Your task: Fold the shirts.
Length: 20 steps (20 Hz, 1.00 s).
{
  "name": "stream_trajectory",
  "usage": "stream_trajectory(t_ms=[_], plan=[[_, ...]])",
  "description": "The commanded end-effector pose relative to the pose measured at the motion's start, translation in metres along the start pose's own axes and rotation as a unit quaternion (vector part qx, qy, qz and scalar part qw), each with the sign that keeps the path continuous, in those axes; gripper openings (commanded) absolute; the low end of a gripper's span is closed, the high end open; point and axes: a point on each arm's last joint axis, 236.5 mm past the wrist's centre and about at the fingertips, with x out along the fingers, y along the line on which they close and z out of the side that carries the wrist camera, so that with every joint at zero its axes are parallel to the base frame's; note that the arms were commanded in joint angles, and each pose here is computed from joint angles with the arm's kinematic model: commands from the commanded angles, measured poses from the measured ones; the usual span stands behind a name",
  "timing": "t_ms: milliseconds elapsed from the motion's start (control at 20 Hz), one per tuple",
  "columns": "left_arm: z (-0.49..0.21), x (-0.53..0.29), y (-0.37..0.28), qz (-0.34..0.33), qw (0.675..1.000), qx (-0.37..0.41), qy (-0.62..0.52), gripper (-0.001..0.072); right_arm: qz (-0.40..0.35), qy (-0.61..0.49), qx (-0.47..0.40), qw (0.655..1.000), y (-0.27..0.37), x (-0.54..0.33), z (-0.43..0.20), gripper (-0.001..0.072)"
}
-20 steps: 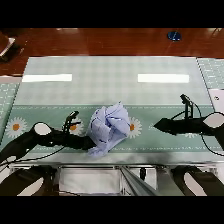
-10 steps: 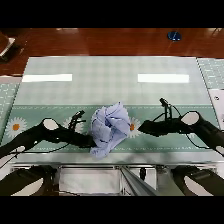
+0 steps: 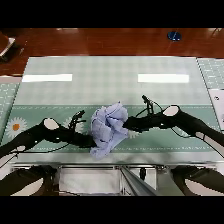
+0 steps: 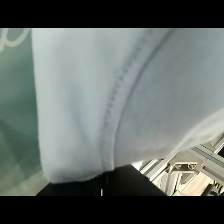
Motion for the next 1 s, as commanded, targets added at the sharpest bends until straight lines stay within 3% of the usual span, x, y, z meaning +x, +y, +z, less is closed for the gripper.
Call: stream_trajectory(t_ms=[0, 50, 200, 450, 650, 850, 950], plan=[[0.003, 0.0, 0.001, 0.002, 1.0, 0.001, -0.006, 0.0029, 0.013, 0.015, -0.028, 0.999, 0.016, 0.01, 0.003, 0.0056], [0.006, -0.001, -0.001, 0.001, 1.0, 0.002, -0.009, 0.0029, 0.022, 0.027, -0.052, 0.998, 0.022, 0.009, -0.002, 0.0018], [0.03, -0.02, -0.016, -0.015, 0.999, 0.018, -0.035, 0.0029, 0.051, 0.04, -0.099, 0.993, 0.047, -0.02, 0.013, 0.0018], [0.145, -0.16, -0.077, -0.04, 0.967, 0.074, -0.242, 0.0028, 0.057, -0.156, -0.223, 0.961, 0.153, -0.185, 0.123, 0.0017], [0.183, -0.34, -0.161, -0.032, 0.883, 0.155, -0.442, 0.0028, -0.027, -0.305, -0.331, 0.893, 0.222, -0.339, 0.125, 0.0017], [0.128, -0.471, -0.251, 0.0, 0.774, 0.257, -0.579, 0.0028, -0.118, -0.423, -0.386, 0.811, 0.252, -0.438, 0.063, 0.0017], [0.093, -0.504, -0.278, 0.02, 0.73, 0.286, -0.621, 0.0028, -0.171, -0.458, -0.374, 0.788, 0.242, -0.468, 0.029, 0.0018]])
